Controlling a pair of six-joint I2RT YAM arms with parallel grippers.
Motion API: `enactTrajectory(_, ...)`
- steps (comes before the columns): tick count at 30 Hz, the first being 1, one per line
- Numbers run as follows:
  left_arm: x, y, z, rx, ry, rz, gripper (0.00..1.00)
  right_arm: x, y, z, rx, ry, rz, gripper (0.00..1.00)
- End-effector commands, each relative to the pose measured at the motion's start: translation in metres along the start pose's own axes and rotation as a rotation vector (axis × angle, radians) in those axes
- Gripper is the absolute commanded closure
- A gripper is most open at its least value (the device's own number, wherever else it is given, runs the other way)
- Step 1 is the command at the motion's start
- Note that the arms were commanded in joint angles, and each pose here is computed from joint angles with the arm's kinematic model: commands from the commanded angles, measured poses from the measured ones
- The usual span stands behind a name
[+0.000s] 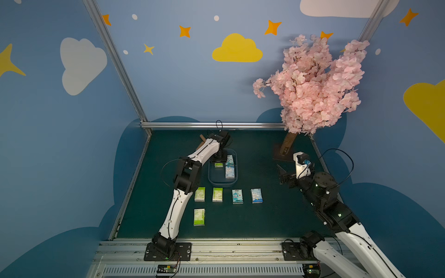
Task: Take the pocket tissues out of the storage box
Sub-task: Pick up the pocket tissues from the storage box.
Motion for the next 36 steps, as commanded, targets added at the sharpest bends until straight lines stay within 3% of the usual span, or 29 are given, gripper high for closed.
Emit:
enactTrajectory(1,0.001,0.002,-0.005,0.000,0.013,0.012,0.49,-0.004,-0.001,0.002,0.011,-0.029,0.000,0.02)
enactTrajectory(21,0.017,-0.010,-0.055,0.024,-0.024,0.012,0.50,0.004,0.001,0.002,-0.020,-0.012,0.009,0.02)
enactTrajectory(36,0.078,-0.010,-0.126,0.050,-0.116,-0.021,0.50,0.012,0.015,0.027,-0.108,0.041,0.043,0.02)
Point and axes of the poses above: each gripper's point midway between its finger pads, its own z axis out along the fingers, its own y axis along the line the jaws close on, x = y × z, the point moved 7 cm from there along -z, back along the fingers, and after that the axes turned 4 degrees about z, right-handed, at the moved point
